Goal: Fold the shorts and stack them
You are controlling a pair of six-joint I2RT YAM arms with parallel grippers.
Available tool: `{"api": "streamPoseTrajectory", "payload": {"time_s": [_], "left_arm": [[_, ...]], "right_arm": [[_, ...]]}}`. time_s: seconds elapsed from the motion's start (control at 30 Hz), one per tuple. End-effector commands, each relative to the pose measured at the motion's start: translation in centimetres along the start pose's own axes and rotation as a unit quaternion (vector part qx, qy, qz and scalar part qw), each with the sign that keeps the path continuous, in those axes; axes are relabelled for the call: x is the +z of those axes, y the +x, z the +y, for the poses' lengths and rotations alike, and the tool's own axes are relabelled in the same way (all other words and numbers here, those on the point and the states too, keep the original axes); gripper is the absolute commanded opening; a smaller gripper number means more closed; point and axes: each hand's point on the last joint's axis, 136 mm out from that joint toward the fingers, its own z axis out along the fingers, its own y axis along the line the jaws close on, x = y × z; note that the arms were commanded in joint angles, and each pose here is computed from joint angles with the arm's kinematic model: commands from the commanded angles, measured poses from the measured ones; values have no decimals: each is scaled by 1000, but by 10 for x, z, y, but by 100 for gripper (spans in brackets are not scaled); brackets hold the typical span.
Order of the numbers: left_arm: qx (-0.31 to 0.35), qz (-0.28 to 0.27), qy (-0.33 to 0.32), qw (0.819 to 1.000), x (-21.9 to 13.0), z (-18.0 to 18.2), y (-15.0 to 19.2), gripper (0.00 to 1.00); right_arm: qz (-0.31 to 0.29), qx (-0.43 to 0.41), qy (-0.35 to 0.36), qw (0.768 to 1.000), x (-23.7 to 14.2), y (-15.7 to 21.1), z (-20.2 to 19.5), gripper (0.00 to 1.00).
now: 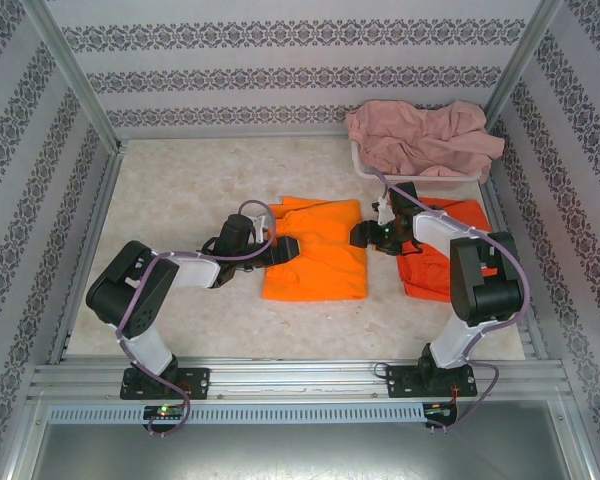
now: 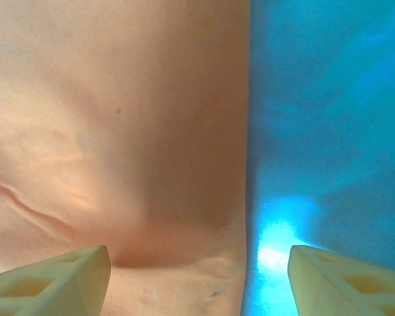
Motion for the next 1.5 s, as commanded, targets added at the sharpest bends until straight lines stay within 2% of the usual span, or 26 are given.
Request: {"api": "streamPoseTrajectory", "payload": {"time_s": [0.0, 0.3, 0.4, 0.43, 0.5, 0.53, 0.67, 0.8, 1.0, 1.17, 1.47], "left_arm": [[-53, 54, -68, 995, 3, 46, 39, 86], [-52, 54, -67, 995, 3, 45, 39, 86], [-51, 49, -65, 995, 1, 42, 36, 86], [-51, 46, -64, 996, 1, 40, 34, 86], [-48, 39, -59, 996, -1, 35, 29, 87], [-47, 35, -58, 997, -3, 32, 27, 87], [-33, 15, -55, 998, -14, 19, 14, 88], [-15, -4, -64, 998, -27, 10, 4, 91], [-1, -19, -68, 998, -38, 4, -1, 99], [-2, -25, -67, 997, -43, 3, -1, 100], [-2, -25, -69, 997, -44, 6, 3, 100]], "right_arm": [[16, -6, -4, 1000, 7, 1, 3, 68], [38, 3, -23, 999, 19, 9, 10, 44], [37, -2, -23, 999, 19, 9, 14, 29], [36, -6, -19, 999, 18, 8, 15, 22], [29, -10, -6, 1000, 14, 5, 15, 2], [25, -13, 2, 1000, 11, 4, 14, 0], [6, -37, 60, 997, -10, -1, 8, 0], [-21, -73, 124, 989, -49, -10, 3, 0], [-34, -129, 207, 969, -107, -16, -1, 0], [-34, -155, 288, 945, -150, -25, -13, 0], [-64, -183, 357, 914, -210, -47, -13, 0]]}}
